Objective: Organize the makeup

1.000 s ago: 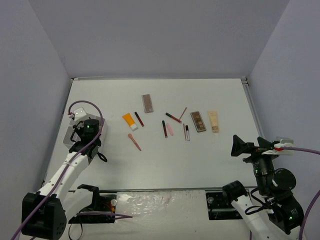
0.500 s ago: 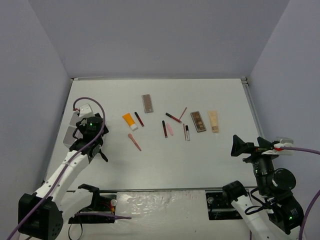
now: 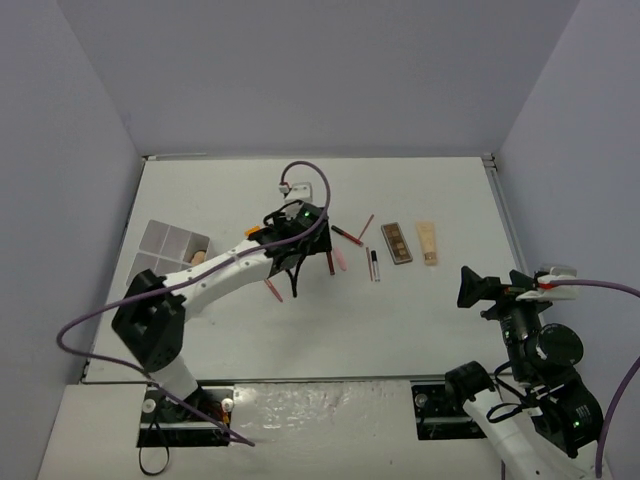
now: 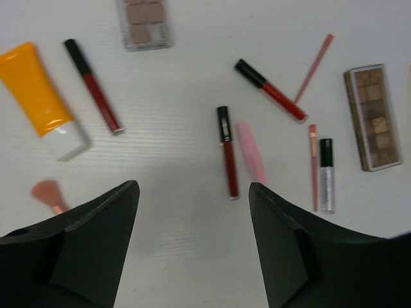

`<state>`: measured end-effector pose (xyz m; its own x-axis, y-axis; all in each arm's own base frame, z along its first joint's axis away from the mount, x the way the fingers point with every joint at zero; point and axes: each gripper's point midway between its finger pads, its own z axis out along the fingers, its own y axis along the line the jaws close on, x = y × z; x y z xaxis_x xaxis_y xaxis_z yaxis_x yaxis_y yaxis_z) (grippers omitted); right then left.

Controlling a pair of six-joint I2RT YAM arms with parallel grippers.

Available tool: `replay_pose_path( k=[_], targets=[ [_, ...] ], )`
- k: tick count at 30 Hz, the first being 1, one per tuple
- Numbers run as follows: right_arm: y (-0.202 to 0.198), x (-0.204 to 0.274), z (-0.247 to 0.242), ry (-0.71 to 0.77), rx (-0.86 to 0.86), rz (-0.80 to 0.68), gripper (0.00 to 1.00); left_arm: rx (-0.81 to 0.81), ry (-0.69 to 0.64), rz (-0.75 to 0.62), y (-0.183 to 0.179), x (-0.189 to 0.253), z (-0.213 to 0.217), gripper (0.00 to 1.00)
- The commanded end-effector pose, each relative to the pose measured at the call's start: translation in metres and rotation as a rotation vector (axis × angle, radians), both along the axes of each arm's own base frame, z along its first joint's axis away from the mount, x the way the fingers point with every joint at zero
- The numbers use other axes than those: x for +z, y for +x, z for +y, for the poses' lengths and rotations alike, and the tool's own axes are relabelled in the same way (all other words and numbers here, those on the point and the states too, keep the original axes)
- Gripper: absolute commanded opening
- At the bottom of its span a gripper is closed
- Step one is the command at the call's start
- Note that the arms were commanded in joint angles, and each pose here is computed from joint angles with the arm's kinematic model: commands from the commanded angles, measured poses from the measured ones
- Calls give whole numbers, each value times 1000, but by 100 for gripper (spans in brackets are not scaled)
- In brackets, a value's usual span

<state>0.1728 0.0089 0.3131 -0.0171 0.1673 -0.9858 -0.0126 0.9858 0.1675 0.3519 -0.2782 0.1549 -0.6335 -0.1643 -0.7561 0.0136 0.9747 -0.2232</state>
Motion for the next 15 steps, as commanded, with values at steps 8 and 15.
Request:
replay_pose_path(
  k=[8,15],
  targets=[
    [6,20,3,13,8,-61,100,114,-142,48,35,-16,-84,55],
    [2,21,2,20,6,-76,100,123,-119,83,37,-39,-97,50]
  ],
)
